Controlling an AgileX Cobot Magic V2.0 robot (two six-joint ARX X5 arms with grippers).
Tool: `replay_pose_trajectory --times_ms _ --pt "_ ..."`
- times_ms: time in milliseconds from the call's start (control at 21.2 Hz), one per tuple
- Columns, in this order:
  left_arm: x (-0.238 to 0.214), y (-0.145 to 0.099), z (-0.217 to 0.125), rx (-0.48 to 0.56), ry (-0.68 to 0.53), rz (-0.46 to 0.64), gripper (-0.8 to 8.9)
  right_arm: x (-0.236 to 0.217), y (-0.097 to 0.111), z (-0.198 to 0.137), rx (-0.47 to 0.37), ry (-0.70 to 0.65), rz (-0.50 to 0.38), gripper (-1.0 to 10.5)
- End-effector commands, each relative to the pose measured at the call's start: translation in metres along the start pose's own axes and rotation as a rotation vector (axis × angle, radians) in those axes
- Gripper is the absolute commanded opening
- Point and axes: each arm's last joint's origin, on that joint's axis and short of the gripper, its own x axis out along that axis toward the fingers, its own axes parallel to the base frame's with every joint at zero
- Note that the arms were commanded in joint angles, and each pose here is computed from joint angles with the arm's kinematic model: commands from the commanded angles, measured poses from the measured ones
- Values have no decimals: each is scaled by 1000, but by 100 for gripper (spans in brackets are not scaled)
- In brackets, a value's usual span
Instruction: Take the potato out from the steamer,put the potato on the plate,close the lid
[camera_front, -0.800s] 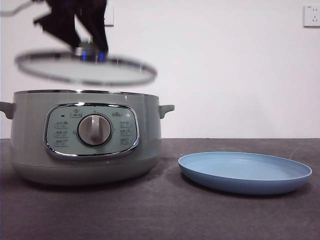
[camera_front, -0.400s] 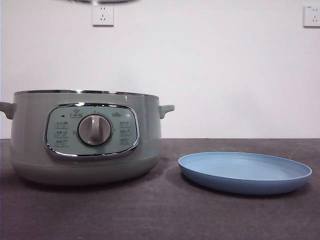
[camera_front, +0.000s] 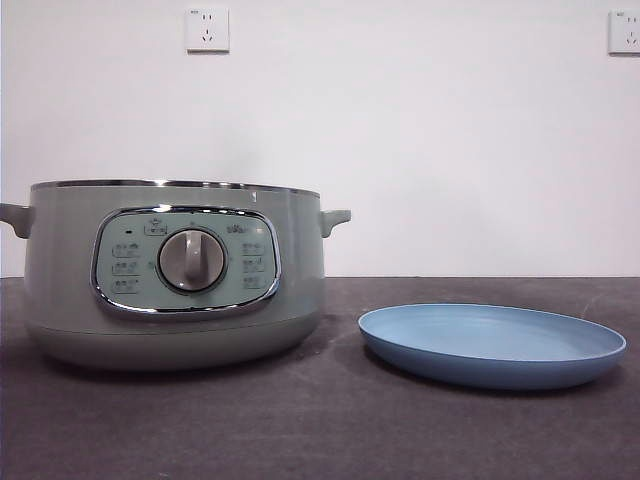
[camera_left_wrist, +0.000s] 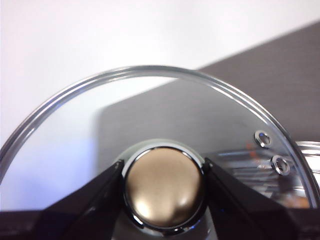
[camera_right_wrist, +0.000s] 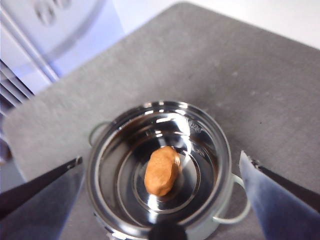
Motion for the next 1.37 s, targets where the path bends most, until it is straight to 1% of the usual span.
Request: replay_pose_trajectory --times_ms 47,283,424,518,660,801,943,1225,1272,1367 --pt "-13 11 -7 19 38 143 -8 32 12 -1 -41 58 -26 532" --pt "-21 15 -9 9 22 143 -8 83 30 -6 -94 135 -43 531" --pt "-24 17 -10 3 14 143 -8 131 38 -16 -123 201 -49 531" --pt "-25 17 -10 2 12 142 -8 163 42 -27 -152 234 -32 531" --pt "-25 17 -10 -1 11 135 -8 199 40 -45 -152 283 -30 529" --pt "-25 16 -10 -1 7 104 -8 222 34 -63 -154 353 -68 526" --pt "-25 15 -10 -1 4 87 -8 234 28 -75 -149 401 -70 469" --pt "-25 15 -10 -8 3 87 -8 251 24 -92 -145 459 -67 469" --pt "-25 15 -10 -8 3 87 -8 253 24 -93 -144 464 -66 434" --pt "-25 15 -10 -8 3 87 -8 253 24 -94 -172 473 -59 119"
